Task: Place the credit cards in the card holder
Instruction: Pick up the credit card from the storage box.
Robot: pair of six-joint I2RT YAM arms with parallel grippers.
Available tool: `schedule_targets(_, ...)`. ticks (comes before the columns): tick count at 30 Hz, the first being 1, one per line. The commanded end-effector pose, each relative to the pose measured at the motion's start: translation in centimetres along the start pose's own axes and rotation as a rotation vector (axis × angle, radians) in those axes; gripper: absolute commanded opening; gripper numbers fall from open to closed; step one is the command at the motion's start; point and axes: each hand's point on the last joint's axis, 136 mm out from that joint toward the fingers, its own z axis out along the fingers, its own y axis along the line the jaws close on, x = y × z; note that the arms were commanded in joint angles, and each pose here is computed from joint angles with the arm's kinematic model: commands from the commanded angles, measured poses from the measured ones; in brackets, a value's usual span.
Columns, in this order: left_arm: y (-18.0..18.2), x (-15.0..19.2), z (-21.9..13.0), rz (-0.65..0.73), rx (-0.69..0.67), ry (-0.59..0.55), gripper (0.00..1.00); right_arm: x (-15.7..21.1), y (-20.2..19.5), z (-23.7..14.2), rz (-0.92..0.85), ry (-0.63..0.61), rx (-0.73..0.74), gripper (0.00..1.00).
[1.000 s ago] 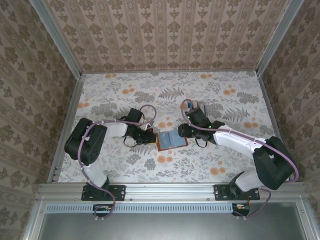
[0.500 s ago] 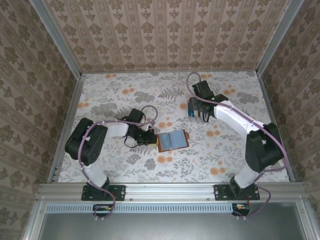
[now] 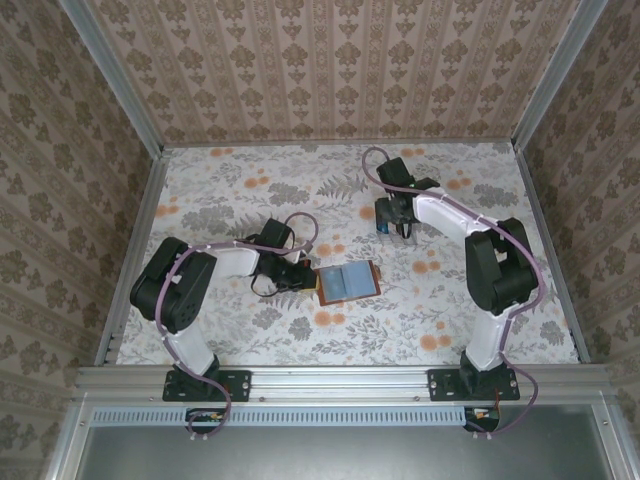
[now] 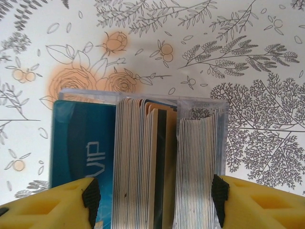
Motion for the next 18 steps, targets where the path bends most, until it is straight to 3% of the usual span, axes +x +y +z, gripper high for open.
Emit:
schedule_targets(1, 0.6, 1.0, 0.2, -0.012, -0.036, 0.013, 0.0, 0.2, -1.1, 1.0, -0.045, 0.025, 0.069, 0.67)
schedule_targets(7, 0.5, 0.8, 0.4, -0.01, -0.026, 0.01, 0.0, 0.6, -2.7, 1.7, -0.069, 0.05, 0.161, 0.66)
schedule_targets(18, 0.7, 1.0, 1.1, -0.02, -0.009, 0.026, 0.0, -1.2, -5.1, -2.1, -0.059, -0.032, 0.267, 0.62)
